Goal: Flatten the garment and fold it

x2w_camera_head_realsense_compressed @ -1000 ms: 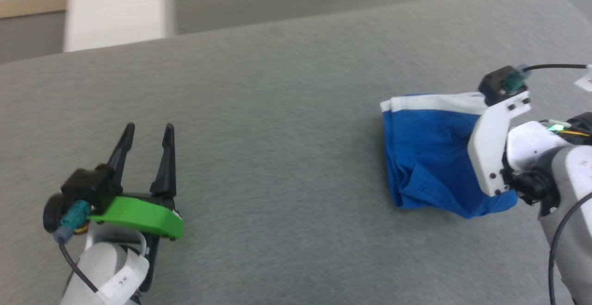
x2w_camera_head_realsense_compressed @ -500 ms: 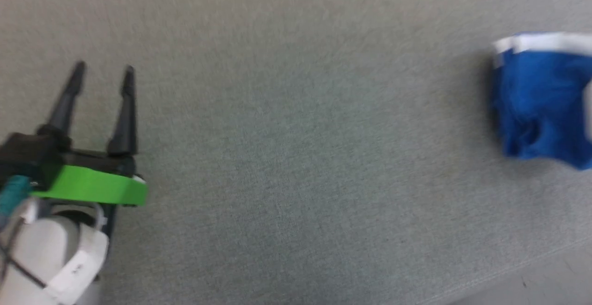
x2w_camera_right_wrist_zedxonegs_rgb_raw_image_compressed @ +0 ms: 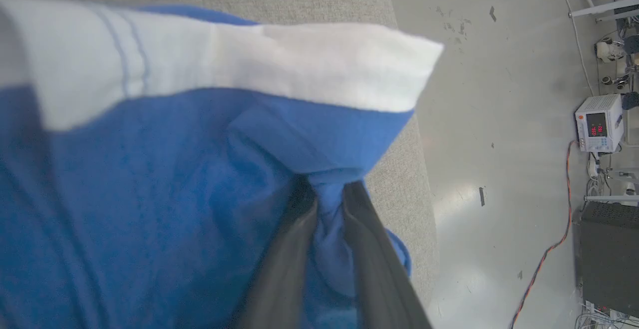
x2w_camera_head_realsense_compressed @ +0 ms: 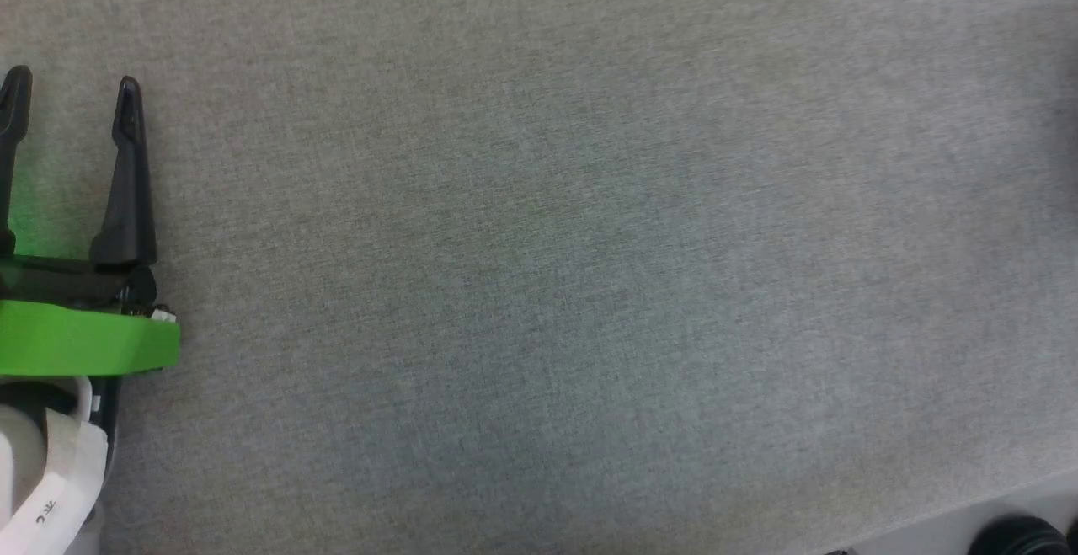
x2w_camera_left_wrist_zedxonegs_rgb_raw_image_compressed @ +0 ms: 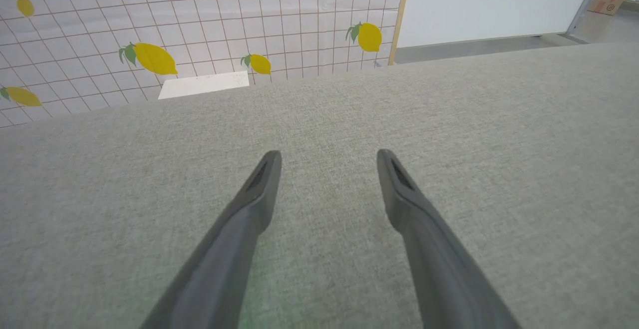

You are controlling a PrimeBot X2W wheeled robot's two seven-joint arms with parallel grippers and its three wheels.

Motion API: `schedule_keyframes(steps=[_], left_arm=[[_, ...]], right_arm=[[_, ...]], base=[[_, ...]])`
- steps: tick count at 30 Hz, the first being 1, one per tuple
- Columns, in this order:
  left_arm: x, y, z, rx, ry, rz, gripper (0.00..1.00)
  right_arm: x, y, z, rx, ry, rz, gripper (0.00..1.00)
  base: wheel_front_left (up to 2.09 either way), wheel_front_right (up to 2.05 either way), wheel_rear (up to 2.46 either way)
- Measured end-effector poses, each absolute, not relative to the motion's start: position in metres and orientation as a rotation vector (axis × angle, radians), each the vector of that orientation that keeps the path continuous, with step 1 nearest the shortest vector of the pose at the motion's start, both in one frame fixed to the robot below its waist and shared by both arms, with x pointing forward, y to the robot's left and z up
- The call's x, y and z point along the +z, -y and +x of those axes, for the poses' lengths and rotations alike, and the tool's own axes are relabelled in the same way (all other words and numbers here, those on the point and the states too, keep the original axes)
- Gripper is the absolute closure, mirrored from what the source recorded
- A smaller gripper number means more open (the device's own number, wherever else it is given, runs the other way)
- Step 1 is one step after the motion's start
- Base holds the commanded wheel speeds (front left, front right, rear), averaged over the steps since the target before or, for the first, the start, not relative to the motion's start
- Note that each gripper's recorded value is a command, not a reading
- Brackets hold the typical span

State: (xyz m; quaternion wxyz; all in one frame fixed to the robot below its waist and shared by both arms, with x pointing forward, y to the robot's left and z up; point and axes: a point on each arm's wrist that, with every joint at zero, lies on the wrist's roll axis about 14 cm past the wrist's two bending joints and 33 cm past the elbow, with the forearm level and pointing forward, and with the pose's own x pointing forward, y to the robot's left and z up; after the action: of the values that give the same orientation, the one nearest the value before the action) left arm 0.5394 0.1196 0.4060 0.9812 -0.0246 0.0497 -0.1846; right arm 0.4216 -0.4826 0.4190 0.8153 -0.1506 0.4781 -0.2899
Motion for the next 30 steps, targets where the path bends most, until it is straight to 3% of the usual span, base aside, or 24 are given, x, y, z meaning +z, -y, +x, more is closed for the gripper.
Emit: schedule_keyframes(steps=[6, 12, 21, 30], left_arm=[[0.400, -0.119, 0.538, -0.378, -0.118, -0.045, 0.00], [0.407, -0.117, 0.532, -0.375, -0.116, -0.060, 0.00], [0.438, -0.117, 0.512, -0.318, -0.065, -0.134, 0.00], [0.483, -0.133, 0.485, -0.236, 0.022, -0.150, 0.00]], right_arm=[[0.431, 0.490, 0.433, -0.648, -0.943, -0.344, 0.00], [0.483, 0.487, 0.456, -0.627, -0.727, -0.342, 0.00], [0.585, 0.430, 0.492, -0.426, -0.317, -0.333, 0.00], [0.674, 0.338, 0.490, -0.201, 0.153, -0.220, 0.00]], base=[[0.00, 0.00, 0.00], [0.00, 0.00, 0.00], [0.00, 0.00, 0.00], [0.00, 0.00, 0.00]])
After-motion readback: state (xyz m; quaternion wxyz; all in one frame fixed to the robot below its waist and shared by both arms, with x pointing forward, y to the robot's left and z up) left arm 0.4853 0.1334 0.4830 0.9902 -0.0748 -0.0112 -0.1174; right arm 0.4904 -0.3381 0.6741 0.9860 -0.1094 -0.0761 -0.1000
